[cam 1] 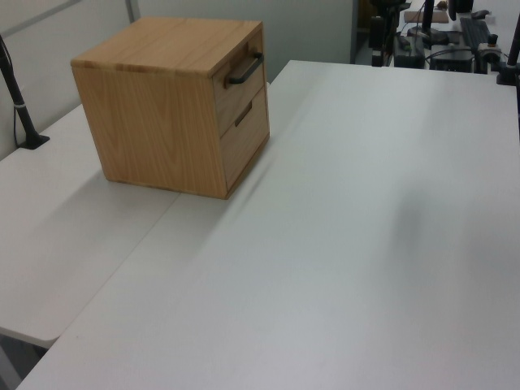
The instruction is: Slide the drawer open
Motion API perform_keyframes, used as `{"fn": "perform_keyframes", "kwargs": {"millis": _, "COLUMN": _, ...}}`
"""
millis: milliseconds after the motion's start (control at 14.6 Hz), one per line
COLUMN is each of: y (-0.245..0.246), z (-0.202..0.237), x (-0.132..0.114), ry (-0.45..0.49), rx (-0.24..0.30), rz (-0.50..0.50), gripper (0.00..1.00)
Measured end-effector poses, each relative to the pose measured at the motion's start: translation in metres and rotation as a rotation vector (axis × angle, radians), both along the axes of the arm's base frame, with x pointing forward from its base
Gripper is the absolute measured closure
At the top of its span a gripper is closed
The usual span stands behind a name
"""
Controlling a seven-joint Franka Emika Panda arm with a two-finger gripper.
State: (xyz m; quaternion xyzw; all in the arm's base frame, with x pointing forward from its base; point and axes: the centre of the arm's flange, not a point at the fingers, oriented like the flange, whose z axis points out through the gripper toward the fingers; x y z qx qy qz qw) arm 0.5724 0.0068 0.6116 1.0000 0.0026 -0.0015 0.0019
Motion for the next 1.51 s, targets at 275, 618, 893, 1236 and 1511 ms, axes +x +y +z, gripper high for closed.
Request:
{"fn": "perform_keyframes", "kwargs": {"millis": 275, "y": 0.000, "z": -0.002, "x": 0.001, "ry": 0.004, "rx": 0.000, "rz": 0.000, "gripper": 0.00}}
{"fn": "perform_keyframes", "kwargs": {"millis": 618, "y": 0.001, "z": -0.005, "x": 0.002, "ry": 0.015, "rx": 0.000, "rz": 0.002, "gripper": 0.00}}
{"fn": "perform_keyframes", "kwargs": {"millis": 893, "y": 0.000, "z": -0.006, "x": 0.000, "ry": 0.029, "rx": -0.001, "rz": -0.004, "gripper": 0.00}}
{"fn": "perform_keyframes", "kwargs": {"millis": 1236, "y": -0.008, "z": -0.005, "x": 0.000, "ry": 0.029, "rx": -0.004, "rz": -0.160, "gripper": 0.00}}
{"fn": "perform_keyframes", "kwargs": {"millis": 1511, "y": -0.008, "z": -0.001, "x": 0.010, "ry": -0.030, "rx": 0.004, "rz": -0.470, "gripper": 0.00}}
